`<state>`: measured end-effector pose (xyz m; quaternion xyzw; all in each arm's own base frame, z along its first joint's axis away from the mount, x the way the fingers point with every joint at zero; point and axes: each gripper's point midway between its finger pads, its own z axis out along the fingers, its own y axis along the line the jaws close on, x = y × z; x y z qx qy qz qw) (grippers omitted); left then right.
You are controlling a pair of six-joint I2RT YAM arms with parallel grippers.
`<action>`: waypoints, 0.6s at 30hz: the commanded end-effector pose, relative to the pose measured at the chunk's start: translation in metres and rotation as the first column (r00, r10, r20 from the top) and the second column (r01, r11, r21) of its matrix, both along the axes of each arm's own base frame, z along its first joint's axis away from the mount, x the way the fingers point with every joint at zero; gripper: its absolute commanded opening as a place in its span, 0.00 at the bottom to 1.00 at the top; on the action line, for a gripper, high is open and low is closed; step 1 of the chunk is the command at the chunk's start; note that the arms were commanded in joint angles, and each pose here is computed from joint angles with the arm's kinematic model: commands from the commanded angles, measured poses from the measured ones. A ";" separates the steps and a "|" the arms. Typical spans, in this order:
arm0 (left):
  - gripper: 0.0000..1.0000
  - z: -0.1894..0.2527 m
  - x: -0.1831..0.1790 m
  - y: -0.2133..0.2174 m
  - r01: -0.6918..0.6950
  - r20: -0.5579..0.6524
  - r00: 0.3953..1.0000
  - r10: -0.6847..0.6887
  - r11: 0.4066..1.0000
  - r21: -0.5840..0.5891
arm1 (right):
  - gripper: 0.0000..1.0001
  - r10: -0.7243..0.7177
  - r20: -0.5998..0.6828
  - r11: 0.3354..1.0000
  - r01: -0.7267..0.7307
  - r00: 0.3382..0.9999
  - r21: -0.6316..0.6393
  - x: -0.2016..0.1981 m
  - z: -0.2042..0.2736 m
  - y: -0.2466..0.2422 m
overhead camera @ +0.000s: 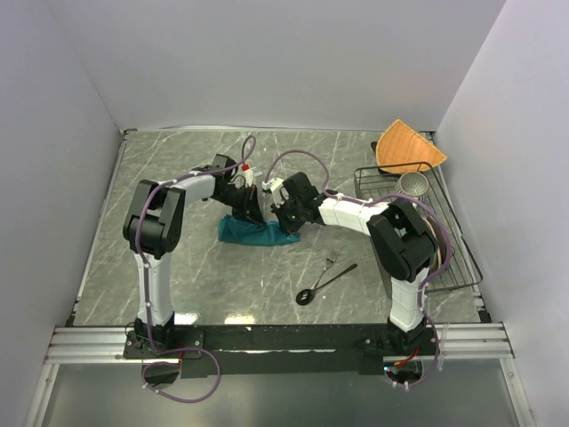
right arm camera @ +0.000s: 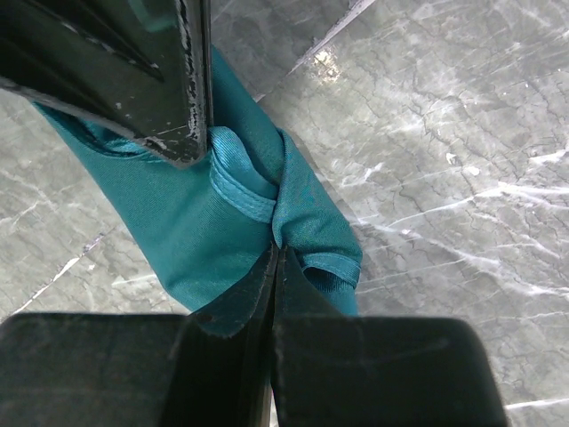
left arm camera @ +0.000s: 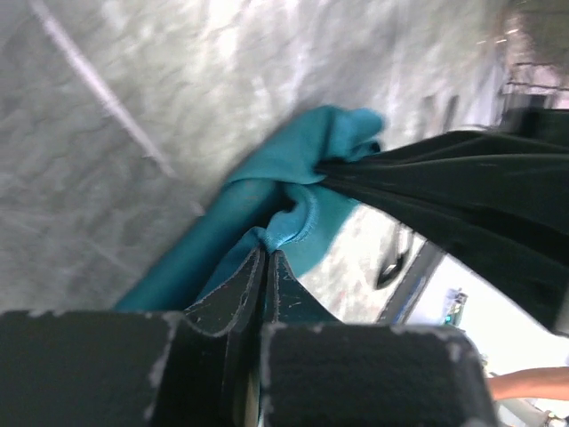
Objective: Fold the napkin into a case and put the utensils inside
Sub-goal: Insert the top corner of the smaller rectangle folded napkin into the folded napkin.
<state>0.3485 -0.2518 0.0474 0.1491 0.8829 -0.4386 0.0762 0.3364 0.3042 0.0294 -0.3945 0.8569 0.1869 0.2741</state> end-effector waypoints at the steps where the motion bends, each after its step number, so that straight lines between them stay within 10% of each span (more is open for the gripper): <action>1: 0.07 -0.023 -0.004 0.009 0.018 -0.012 1.000 -0.017 0.998 0.053 | 0.03 0.003 0.031 1.000 -0.003 1.000 -0.005 0.006 0.016 0.000; 15: 0.01 -0.048 -0.010 0.012 -0.029 -0.095 0.995 0.037 0.997 0.075 | 0.20 -0.066 0.103 0.996 0.060 0.993 0.059 0.019 0.059 0.005; 18: 0.01 -0.049 -0.011 0.013 -0.028 -0.099 0.994 0.036 0.997 0.077 | 0.37 -0.084 0.133 0.996 0.078 0.988 0.053 0.022 0.064 0.000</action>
